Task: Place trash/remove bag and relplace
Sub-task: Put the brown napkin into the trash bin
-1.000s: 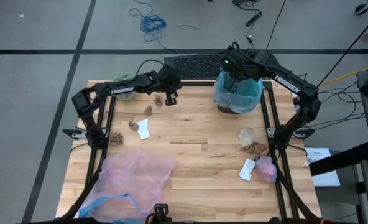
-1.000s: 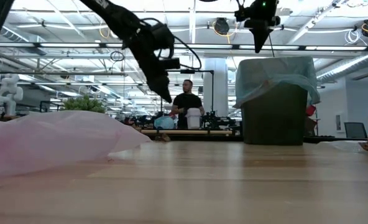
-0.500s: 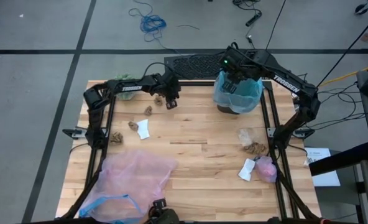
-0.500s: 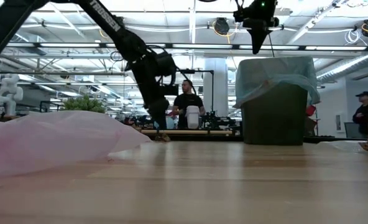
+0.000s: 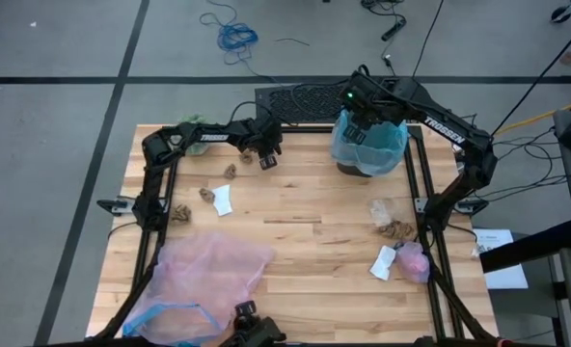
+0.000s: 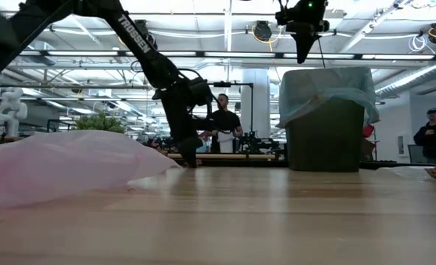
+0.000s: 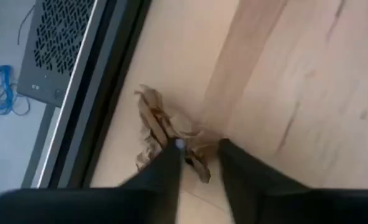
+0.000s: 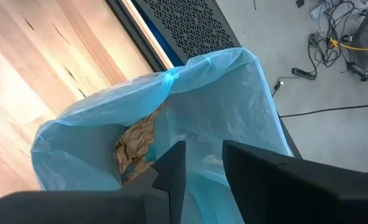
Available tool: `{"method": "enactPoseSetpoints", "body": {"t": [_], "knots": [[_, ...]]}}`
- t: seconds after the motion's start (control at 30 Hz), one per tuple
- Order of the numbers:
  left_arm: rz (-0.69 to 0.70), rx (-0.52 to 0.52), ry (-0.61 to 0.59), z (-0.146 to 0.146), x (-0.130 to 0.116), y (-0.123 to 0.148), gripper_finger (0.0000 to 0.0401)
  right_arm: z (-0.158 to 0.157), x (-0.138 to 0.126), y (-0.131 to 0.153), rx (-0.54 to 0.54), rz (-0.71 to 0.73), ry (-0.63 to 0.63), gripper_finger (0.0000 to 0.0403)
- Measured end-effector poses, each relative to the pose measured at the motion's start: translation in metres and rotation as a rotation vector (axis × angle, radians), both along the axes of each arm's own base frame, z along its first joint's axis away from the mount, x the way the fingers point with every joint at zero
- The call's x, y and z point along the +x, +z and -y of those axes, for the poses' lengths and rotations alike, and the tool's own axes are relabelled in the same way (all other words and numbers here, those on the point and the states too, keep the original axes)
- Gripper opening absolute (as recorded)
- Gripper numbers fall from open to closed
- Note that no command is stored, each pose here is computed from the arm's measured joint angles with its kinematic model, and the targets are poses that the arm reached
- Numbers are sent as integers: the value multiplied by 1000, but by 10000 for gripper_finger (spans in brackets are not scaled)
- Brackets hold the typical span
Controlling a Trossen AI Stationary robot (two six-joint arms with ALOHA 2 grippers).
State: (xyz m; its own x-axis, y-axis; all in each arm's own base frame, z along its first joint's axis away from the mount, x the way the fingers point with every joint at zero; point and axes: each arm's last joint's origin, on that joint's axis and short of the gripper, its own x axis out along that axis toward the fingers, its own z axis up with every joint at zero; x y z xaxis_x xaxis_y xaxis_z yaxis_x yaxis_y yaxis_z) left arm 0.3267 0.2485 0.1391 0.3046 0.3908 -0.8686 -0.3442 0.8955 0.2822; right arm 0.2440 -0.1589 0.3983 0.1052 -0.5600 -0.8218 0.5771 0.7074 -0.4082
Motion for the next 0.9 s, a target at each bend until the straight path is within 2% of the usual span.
{"method": "enactPoseSetpoints", "body": {"t": [0.07,0.17,0.4,0.6,0.73,0.9], "knots": [[10,11,0,0,-1,5,26,0,0,0,0,-1,1,90],[43,43,5,1,-2,22,7,0,0,0,1,-4,3,80],[139,89,-31,17,-5,67,2,0,-1,0,5,-10,3,57],[409,55,-194,44,-2,123,1,-1,-2,-1,16,9,-41,38],[579,80,-282,60,-2,156,1,1,0,-5,39,16,-101,12],[619,96,-300,73,-11,178,0,7,10,-17,72,-1,-112,2]]}}
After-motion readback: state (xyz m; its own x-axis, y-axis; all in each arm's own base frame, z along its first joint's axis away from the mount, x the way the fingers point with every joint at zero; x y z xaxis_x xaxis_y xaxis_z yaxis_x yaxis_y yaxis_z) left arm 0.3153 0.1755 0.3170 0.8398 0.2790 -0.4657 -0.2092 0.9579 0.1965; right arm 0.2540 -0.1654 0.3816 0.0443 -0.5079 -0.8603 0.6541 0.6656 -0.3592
